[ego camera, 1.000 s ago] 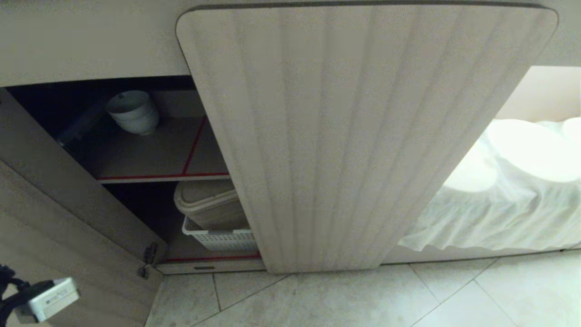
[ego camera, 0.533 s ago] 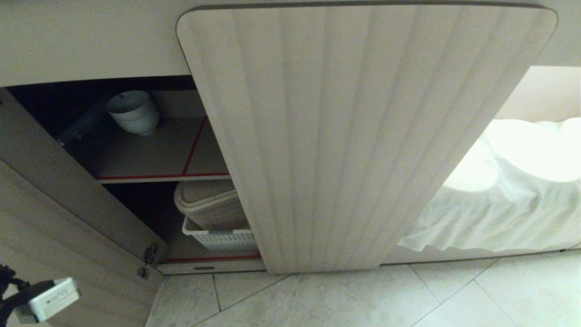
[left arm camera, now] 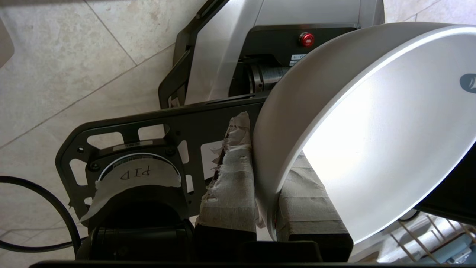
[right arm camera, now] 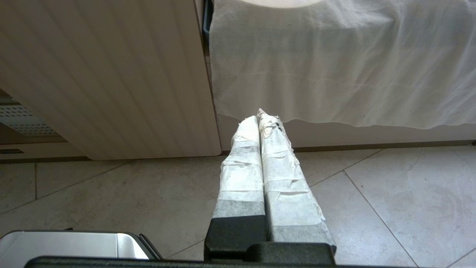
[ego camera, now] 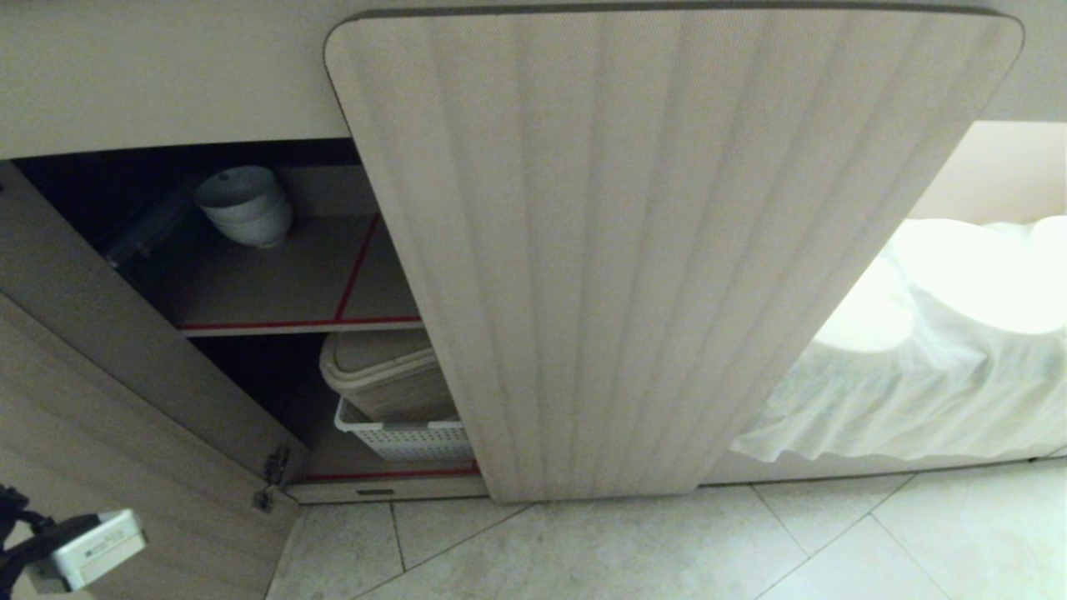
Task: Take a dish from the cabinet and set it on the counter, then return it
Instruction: Put it back into the cabinet
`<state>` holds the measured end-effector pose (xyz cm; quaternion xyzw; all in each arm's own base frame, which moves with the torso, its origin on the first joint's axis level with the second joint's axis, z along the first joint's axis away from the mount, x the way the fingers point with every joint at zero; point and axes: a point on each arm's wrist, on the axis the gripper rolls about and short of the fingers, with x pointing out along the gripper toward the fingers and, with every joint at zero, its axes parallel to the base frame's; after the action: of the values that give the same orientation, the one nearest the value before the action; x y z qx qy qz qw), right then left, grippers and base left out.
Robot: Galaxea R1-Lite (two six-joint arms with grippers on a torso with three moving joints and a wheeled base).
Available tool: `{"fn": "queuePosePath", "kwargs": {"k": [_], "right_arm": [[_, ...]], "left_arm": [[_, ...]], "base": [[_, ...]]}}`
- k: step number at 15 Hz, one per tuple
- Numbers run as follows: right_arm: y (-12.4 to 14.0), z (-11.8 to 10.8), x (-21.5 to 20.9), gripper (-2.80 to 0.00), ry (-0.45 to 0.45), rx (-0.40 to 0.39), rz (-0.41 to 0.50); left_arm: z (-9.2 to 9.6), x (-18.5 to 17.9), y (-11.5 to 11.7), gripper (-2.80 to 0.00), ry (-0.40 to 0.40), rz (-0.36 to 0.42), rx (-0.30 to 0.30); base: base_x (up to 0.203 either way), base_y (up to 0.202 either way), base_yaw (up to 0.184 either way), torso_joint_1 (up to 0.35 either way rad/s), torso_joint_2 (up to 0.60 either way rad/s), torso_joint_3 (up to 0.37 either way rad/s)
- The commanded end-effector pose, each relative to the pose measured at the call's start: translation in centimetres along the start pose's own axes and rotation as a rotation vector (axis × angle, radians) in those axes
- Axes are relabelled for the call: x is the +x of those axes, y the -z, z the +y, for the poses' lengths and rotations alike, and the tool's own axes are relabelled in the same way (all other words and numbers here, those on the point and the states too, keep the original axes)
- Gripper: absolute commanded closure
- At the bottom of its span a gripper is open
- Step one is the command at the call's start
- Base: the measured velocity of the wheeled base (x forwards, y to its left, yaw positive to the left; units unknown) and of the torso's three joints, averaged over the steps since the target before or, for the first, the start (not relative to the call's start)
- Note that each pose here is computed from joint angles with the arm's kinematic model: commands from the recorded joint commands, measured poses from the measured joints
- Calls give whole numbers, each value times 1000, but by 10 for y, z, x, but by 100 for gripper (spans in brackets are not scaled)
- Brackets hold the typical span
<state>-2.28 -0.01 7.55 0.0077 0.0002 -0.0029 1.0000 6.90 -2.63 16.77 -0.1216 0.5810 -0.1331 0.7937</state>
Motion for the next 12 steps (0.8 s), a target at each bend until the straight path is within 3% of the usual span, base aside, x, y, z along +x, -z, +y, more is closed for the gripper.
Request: {"fn": "queuePosePath", "kwargs": {"k": [1, 9, 12], "right_arm": [[0, 0, 0, 0, -1, 0, 0], [0, 0, 0, 0, -1, -2, 0], [0, 0, 0, 0, 0, -2, 0]], "left_arm": [[0, -1, 1, 0, -1, 0, -4], [0, -6, 6, 0, 17, -43, 9], [-1, -8, 4, 0, 24, -61, -36]], "base": [[0, 0, 0, 0, 0, 0], [0, 0, 0, 0, 0, 0], [0, 0, 0, 0, 0, 0]]}}
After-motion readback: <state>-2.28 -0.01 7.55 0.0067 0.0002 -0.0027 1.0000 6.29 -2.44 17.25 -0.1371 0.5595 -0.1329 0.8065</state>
